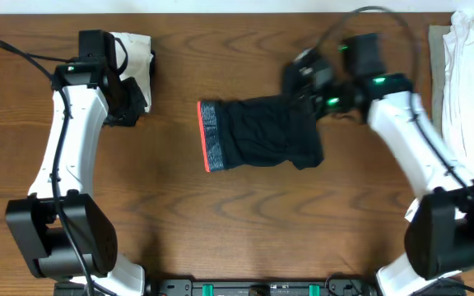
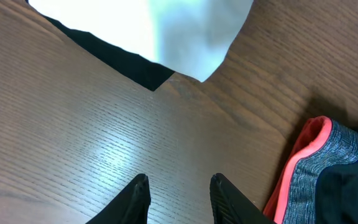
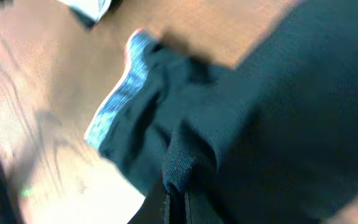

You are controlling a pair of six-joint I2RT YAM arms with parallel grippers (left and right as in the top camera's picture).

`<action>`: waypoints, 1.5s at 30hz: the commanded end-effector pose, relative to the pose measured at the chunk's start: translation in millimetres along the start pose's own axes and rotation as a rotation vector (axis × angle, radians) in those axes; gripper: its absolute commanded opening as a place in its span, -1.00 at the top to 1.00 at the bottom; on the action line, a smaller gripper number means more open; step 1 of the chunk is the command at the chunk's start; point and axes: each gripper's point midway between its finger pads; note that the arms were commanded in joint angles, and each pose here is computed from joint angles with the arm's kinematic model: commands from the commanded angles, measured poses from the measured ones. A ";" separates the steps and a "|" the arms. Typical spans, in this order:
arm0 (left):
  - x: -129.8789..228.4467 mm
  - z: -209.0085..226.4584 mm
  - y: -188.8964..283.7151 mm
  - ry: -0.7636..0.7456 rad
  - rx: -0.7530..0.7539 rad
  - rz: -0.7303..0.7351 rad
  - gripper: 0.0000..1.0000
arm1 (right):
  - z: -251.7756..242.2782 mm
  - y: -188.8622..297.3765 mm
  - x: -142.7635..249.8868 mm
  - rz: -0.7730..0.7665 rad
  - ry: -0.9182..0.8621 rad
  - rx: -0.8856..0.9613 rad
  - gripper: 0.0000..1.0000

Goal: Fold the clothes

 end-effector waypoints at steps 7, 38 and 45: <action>1.3 5.7 -1.5 0.007 -0.015 0.004 0.30 | 65.6 -60.5 49.9 0.184 0.269 0.060 0.99; 46.8 -31.2 -50.6 0.013 0.129 0.155 0.33 | 107.7 -117.9 14.9 0.057 0.253 -0.009 0.98; 57.8 -63.3 -61.1 -0.074 0.145 0.177 0.33 | 100.2 -112.2 3.8 0.021 0.231 0.034 0.98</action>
Point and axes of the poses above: each gripper's point midway between its finger pads, its own y axis back along the fingers, its own z axis along the line the jaws close on, x = y × z, and after that the axes turned 12 degrees about -y, right-handed
